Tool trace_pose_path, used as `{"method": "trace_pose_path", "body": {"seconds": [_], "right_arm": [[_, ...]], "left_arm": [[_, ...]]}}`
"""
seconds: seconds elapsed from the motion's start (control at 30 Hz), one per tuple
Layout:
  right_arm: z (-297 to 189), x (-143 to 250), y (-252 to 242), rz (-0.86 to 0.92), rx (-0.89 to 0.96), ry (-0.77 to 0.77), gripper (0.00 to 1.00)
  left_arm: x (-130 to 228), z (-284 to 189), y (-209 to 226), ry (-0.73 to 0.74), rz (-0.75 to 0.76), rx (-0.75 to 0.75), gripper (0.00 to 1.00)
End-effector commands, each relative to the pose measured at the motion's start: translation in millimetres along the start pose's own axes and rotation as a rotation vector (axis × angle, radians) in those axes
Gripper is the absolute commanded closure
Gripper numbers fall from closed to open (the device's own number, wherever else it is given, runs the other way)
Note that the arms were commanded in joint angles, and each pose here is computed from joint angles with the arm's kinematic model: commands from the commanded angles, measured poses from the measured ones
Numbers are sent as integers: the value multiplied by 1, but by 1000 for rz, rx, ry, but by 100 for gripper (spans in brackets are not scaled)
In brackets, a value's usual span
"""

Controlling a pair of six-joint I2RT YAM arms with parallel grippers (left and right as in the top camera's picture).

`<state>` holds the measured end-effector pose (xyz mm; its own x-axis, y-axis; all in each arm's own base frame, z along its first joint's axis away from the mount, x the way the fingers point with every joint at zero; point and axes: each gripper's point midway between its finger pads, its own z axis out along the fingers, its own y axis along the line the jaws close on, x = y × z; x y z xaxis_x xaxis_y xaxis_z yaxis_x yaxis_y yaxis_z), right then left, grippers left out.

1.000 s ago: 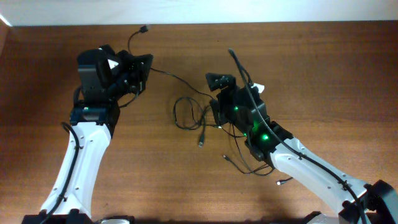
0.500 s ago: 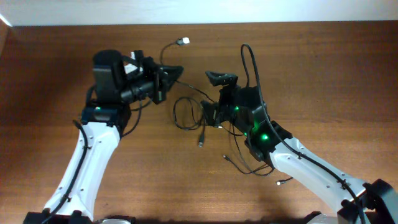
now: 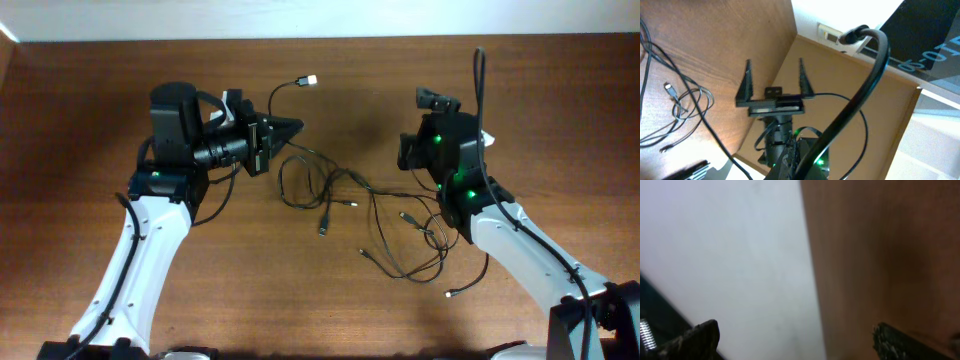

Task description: Untangle cables

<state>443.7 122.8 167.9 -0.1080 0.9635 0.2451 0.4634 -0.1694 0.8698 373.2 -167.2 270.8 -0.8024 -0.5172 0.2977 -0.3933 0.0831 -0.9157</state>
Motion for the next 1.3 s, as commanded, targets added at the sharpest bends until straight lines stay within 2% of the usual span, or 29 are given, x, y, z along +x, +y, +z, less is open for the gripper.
{"method": "trace_pose_path", "body": {"seconds": [0.0,0.17,0.43,0.5,0.63,0.77,0.87,1.13,1.27], "right_arm": [[1,-23,-38,-58,156,-70,1],[-1,-30,-46,-353,203,-63,1],[-9,-33,-76,-375,334,-39,1],[-14,-31,-89,-375,389,-11,1],[-15,-15,-94,-485,396,113,1],[-16,-10,-96,-623,391,170,1],[-16,-10,-96,-809,378,208,1],[-16,-11,-96,-1084,354,262,1],[-20,8,-100,-1360,266,437,1]], "left_arm": [[-45,-17,0,-212,61,-7,100],[-114,-75,5,-515,38,-11,100],[-171,-175,17,-758,-60,44,100],[-177,-192,20,-797,-75,52,100],[-185,-213,24,-846,-94,63,100],[-191,-233,29,-902,-112,68,100],[-197,-254,35,-957,-136,73,100],[-208,-319,69,-1151,-264,46,100],[-206,-323,79,-1158,-281,12,100]]}}
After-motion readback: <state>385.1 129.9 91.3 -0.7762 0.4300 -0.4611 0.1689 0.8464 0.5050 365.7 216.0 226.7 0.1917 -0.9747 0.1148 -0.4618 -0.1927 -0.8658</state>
